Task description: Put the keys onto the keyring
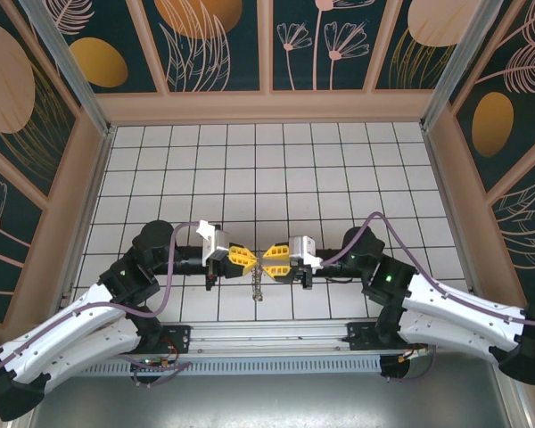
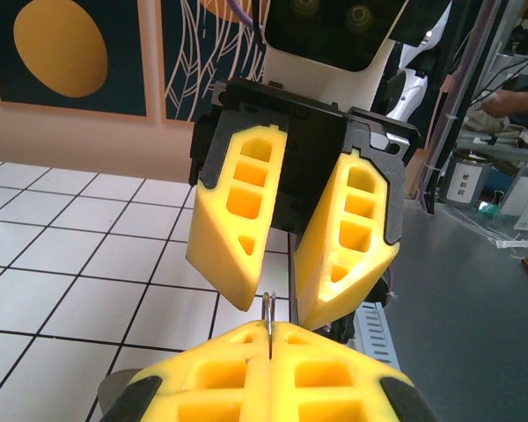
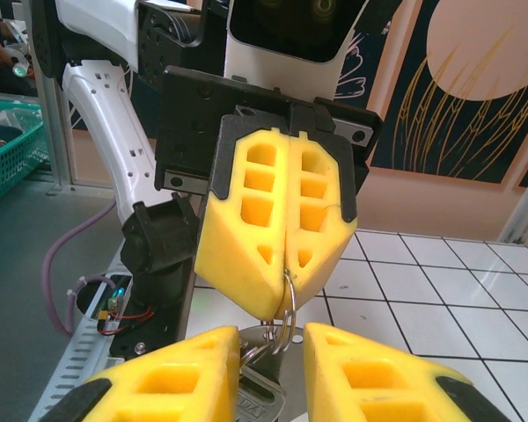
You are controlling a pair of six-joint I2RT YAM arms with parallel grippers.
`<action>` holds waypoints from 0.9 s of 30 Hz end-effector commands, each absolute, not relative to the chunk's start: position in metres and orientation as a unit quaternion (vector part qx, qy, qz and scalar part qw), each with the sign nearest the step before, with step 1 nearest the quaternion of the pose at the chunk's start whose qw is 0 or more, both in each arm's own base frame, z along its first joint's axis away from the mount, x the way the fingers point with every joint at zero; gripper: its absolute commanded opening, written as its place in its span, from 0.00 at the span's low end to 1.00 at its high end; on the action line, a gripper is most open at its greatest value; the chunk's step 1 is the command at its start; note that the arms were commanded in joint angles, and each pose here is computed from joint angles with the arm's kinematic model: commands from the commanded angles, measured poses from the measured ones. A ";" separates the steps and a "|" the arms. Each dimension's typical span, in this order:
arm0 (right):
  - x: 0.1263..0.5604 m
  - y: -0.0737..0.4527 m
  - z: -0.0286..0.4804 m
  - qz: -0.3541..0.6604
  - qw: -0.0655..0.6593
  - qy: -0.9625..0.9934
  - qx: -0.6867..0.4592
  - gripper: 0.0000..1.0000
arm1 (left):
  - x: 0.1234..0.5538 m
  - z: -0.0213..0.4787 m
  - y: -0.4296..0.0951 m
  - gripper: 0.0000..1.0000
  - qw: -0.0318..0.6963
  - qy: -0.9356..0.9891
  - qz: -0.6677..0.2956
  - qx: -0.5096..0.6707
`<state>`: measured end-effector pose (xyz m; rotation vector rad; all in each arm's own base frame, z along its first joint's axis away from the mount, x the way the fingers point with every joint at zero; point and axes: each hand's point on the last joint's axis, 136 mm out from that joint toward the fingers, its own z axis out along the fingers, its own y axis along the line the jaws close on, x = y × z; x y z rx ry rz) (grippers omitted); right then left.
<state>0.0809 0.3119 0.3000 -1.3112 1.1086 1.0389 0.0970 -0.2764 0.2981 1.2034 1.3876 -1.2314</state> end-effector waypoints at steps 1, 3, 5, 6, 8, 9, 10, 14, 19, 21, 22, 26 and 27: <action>0.083 0.313 0.319 0.447 0.554 0.451 -0.538 0.25 | 0.091 0.313 -0.277 0.00 0.461 0.530 -0.515 0.491; 0.085 0.314 0.318 0.446 0.555 0.454 -0.536 0.25 | 0.090 0.312 -0.277 0.00 0.460 0.529 -0.517 0.492; 0.087 0.315 0.318 0.445 0.556 0.457 -0.533 0.25 | 0.089 0.313 -0.277 0.00 0.459 0.527 -0.519 0.492; 0.088 0.314 0.318 0.445 0.557 0.457 -0.532 0.25 | 0.089 0.312 -0.277 0.00 0.459 0.527 -0.519 0.492; 0.089 0.314 0.317 0.445 0.558 0.458 -0.530 0.24 | 0.089 0.312 -0.277 0.00 0.458 0.527 -0.519 0.492; 0.090 0.314 0.317 0.445 0.558 0.459 -0.529 0.23 | 0.089 0.313 -0.277 0.00 0.458 0.527 -0.520 0.492; 0.091 0.314 0.316 0.444 0.557 0.462 -0.528 0.21 | 0.089 0.312 -0.277 0.00 0.459 0.527 -0.520 0.492; 0.095 0.316 0.312 0.442 0.552 0.470 -0.528 0.09 | 0.089 0.312 -0.278 0.00 0.458 0.525 -0.523 0.491; 0.099 0.315 0.307 0.436 0.547 0.478 -0.532 0.00 | 0.089 0.307 -0.281 0.00 0.444 0.533 -0.526 0.492; 0.099 0.315 0.306 0.430 0.546 0.480 -0.536 0.00 | 0.093 0.308 -0.280 0.00 0.449 0.539 -0.519 0.489; 0.101 0.315 0.307 0.424 0.547 0.482 -0.537 0.00 | 0.096 0.307 -0.279 0.00 0.453 0.546 -0.511 0.485; 0.110 0.315 0.305 0.385 0.543 0.502 -0.552 0.00 | 0.116 0.299 -0.277 0.03 0.466 0.591 -0.464 0.468; 0.113 0.315 0.304 0.375 0.540 0.508 -0.556 0.00 | 0.118 0.299 -0.276 0.03 0.468 0.596 -0.458 0.465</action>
